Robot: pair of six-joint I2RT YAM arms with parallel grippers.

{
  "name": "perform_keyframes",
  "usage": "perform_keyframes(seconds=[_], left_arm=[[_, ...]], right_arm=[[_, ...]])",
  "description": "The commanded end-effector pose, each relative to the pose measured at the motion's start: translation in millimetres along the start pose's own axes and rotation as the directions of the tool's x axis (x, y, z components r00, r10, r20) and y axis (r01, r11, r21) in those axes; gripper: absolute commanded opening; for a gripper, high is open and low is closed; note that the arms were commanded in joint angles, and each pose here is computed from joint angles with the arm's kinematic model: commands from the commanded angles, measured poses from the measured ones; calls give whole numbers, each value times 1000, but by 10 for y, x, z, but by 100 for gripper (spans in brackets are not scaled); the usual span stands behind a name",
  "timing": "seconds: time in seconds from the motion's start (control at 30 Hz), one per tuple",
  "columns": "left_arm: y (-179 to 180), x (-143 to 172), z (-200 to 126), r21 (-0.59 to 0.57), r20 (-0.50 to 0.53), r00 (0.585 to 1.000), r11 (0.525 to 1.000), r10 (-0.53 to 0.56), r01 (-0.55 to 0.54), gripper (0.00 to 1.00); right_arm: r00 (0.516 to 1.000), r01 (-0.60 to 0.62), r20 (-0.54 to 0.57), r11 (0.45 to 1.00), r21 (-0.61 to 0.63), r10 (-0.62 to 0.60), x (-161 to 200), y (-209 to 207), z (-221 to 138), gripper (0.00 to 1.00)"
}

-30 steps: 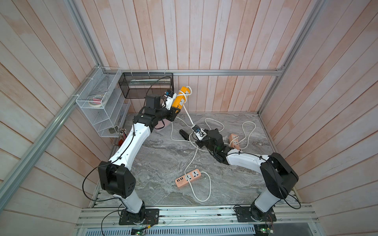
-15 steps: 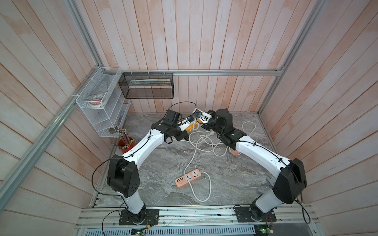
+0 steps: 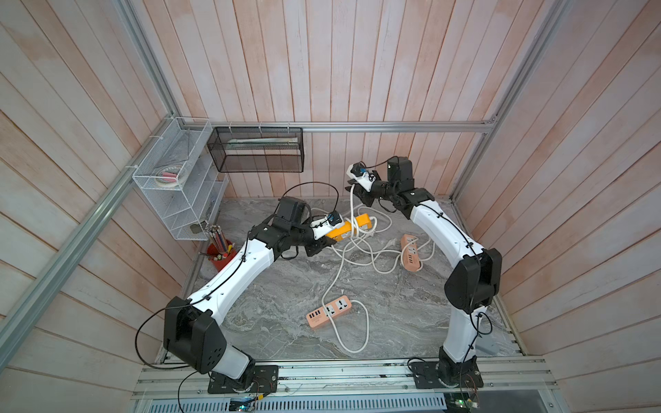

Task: Wrap the cord around the power strip
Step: Wrap the power cord around the power strip.

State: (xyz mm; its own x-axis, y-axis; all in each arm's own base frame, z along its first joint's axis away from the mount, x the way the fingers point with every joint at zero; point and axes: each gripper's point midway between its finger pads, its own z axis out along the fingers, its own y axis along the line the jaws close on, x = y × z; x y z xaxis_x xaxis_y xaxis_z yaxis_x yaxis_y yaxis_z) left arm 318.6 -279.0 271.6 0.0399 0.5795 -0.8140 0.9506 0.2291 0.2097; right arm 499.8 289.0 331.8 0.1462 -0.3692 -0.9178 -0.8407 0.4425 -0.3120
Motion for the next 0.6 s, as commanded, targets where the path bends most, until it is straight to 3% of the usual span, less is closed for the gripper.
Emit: perform_keyframes(seconds=[0.0,0.27,0.57], left_arm=[[-478,-549,-287,164,203,974,978,96,-131,0],[-227,-1023,-470,80,296,953,993,56,-83,0],[-78,-1275,-582,43,338,941,999,6,-22,0]], right_arm=[[979,-143,159,987,73,130,-50,-294,-117,37],[910,-343,318,914,219,265,252,-422,-20,51],[852,-472,437,784,403,289,478,-706,206,54]])
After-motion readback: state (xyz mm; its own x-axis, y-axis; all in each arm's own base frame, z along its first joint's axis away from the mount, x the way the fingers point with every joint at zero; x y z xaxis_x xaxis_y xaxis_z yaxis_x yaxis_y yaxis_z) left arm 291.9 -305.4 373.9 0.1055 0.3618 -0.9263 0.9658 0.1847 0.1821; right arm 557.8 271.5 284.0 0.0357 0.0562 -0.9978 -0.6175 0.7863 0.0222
